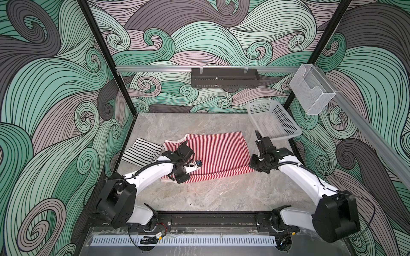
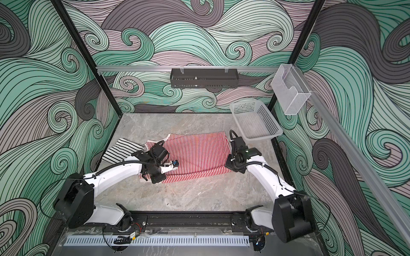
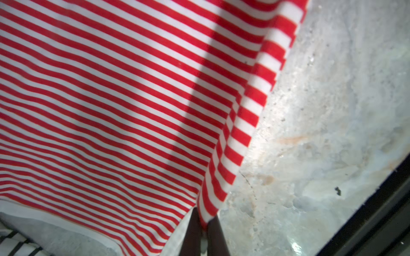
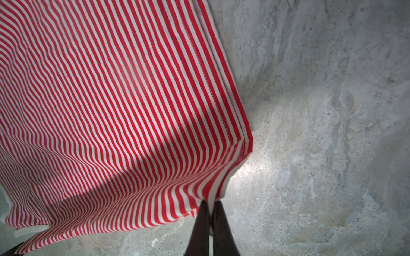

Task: Fold and stack tank tops
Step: Fold the tank top at the center of the table.

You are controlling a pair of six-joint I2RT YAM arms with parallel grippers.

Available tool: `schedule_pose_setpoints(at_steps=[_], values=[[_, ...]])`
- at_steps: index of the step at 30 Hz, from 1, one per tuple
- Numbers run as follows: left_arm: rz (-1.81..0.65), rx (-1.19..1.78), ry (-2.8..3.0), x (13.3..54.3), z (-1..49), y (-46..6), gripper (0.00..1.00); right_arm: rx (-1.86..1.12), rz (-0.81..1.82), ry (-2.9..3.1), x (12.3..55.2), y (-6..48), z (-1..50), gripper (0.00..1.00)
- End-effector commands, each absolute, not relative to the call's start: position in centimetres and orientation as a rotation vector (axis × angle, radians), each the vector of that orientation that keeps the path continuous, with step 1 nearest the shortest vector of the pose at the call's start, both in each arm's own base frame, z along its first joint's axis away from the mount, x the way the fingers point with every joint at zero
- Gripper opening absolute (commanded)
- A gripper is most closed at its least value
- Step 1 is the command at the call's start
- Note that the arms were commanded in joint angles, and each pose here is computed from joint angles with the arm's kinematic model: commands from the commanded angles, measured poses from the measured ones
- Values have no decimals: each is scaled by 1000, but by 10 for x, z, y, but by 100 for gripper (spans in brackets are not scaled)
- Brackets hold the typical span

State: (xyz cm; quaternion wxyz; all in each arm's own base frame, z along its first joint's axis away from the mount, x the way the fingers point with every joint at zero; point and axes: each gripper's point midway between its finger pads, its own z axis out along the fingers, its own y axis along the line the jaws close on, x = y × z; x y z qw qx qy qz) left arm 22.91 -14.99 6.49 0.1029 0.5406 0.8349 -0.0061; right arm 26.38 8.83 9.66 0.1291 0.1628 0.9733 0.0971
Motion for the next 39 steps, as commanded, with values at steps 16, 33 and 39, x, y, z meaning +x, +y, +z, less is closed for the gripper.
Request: schedule_pose_setpoints(at_steps=[16,33,39], values=[[95,1401,2423,334,63,-149,0,466,295,2822,346,87,71,0],[201,1306,2486,369,46,-142,5,508,275,2821,375,77,53,0],[310,1271,2527,369,42,-123,23,480,325,2795,385,82,62,24]])
